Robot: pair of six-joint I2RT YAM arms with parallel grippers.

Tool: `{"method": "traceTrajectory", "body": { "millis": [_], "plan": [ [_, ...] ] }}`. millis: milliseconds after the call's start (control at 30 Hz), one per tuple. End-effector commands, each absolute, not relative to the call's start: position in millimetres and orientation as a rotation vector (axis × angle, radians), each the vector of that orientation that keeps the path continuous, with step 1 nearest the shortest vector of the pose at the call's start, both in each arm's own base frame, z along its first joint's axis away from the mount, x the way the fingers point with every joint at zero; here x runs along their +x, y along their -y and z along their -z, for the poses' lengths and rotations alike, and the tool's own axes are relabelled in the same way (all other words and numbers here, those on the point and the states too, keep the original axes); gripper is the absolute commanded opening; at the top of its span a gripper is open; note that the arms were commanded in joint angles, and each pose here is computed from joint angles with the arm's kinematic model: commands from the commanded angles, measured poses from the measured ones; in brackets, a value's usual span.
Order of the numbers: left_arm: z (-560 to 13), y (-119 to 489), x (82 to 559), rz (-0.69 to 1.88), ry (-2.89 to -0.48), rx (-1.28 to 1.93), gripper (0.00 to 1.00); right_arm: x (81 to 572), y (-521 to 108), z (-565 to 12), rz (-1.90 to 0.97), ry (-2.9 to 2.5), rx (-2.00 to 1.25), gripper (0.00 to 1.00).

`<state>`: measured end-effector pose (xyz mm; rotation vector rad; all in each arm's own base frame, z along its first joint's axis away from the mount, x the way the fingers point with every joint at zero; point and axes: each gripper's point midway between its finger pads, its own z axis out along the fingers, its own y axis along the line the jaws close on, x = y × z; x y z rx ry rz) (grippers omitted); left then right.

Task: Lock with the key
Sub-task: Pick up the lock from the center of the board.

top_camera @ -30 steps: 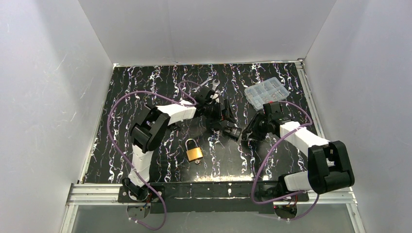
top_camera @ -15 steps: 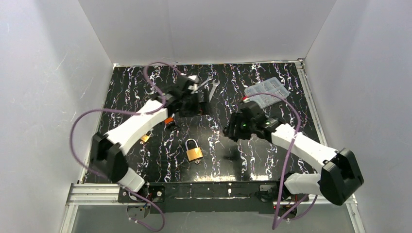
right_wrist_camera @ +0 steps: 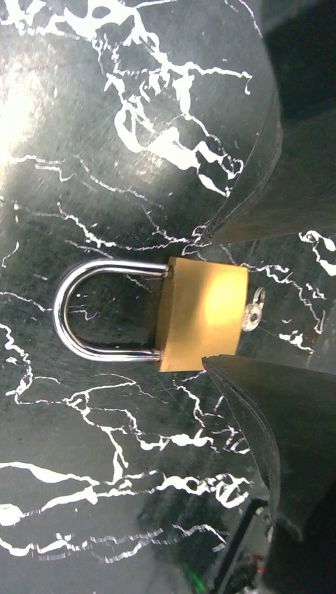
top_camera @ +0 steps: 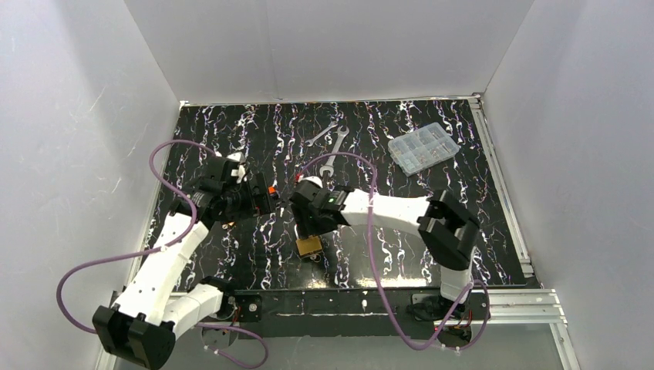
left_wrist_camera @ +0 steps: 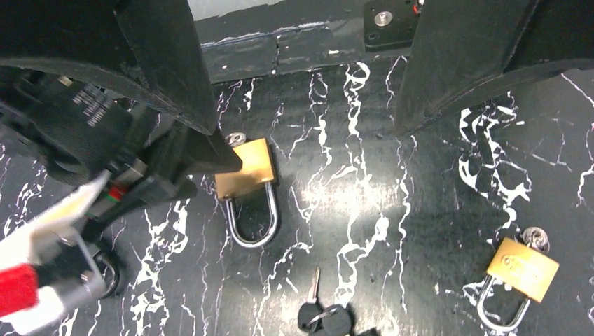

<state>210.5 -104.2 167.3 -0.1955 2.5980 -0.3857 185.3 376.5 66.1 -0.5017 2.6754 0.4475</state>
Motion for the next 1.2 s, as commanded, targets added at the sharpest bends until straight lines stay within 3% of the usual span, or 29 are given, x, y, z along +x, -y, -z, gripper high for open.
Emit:
{"method": "traceTrajectory", "body": {
  "millis": [0,267,667,800,900,1167],
  "plan": [
    [-163,94,191,0.384,-2.622,-0.212,0.98,202,-385,-73,-0.296,-2.619,-0.509,0.66],
    [-163,58,194,0.228,-2.586,-0.392,0.98,208,-414,-62,-0.254,-2.623,-0.578,0.55],
    [-153,63,205,0.408,-2.588,-0.578,0.98,187,-432,-26,-0.201,-2.709,-0.699,0.43],
    [-142,72,208,0.486,-2.600,-0.640,0.98,179,-426,-10,-0.152,-2.747,-0.711,0.30],
    [-132,83,211,0.571,-2.614,-0.664,0.95,174,-420,-8,-0.168,-2.750,-0.707,0.01],
    [-105,122,211,0.905,-2.674,-0.699,0.76,169,-426,-60,-0.552,-2.586,-0.755,0.01]
  ]
}}
